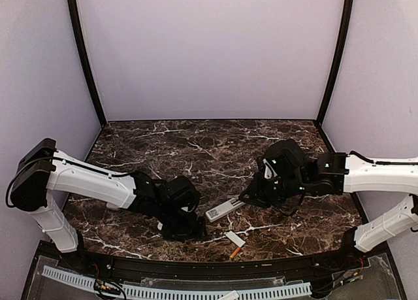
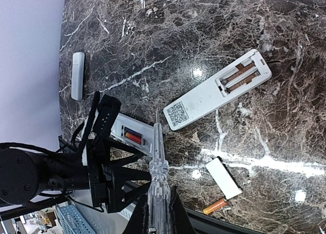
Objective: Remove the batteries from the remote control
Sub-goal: Adjust the remote control without the battery cover at the center of the board.
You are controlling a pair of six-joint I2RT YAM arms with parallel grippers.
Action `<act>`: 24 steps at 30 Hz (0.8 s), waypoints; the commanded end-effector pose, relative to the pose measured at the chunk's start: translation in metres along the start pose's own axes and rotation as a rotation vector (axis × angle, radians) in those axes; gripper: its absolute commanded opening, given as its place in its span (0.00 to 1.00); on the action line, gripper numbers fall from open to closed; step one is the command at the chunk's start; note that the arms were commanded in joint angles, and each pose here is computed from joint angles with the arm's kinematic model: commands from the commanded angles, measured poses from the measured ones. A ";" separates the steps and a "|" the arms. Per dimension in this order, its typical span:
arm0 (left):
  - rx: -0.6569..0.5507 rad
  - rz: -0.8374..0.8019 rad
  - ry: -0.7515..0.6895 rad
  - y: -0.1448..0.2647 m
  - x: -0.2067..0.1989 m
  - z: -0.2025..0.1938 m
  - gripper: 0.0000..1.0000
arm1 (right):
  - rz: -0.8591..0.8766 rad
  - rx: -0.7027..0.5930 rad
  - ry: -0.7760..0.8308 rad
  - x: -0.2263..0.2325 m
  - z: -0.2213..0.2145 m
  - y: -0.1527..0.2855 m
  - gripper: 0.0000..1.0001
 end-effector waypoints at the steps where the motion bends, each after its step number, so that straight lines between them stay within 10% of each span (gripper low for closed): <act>1: -0.030 -0.078 -0.097 0.000 -0.031 0.009 0.85 | 0.013 -0.025 0.010 0.011 0.008 0.005 0.00; 24: -0.142 -0.056 -0.059 0.066 0.014 0.021 0.88 | 0.026 0.035 0.179 0.015 -0.008 0.013 0.00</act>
Point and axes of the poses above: each gripper's point midway between its finger pads, its own y axis back along the fingers, its own x axis along the line the jaws close on, z = x × y, the point moved 1 cm from there along y, back along the fingers, and after that the axes turned 13 degrees about y, right-handed, at the moved point
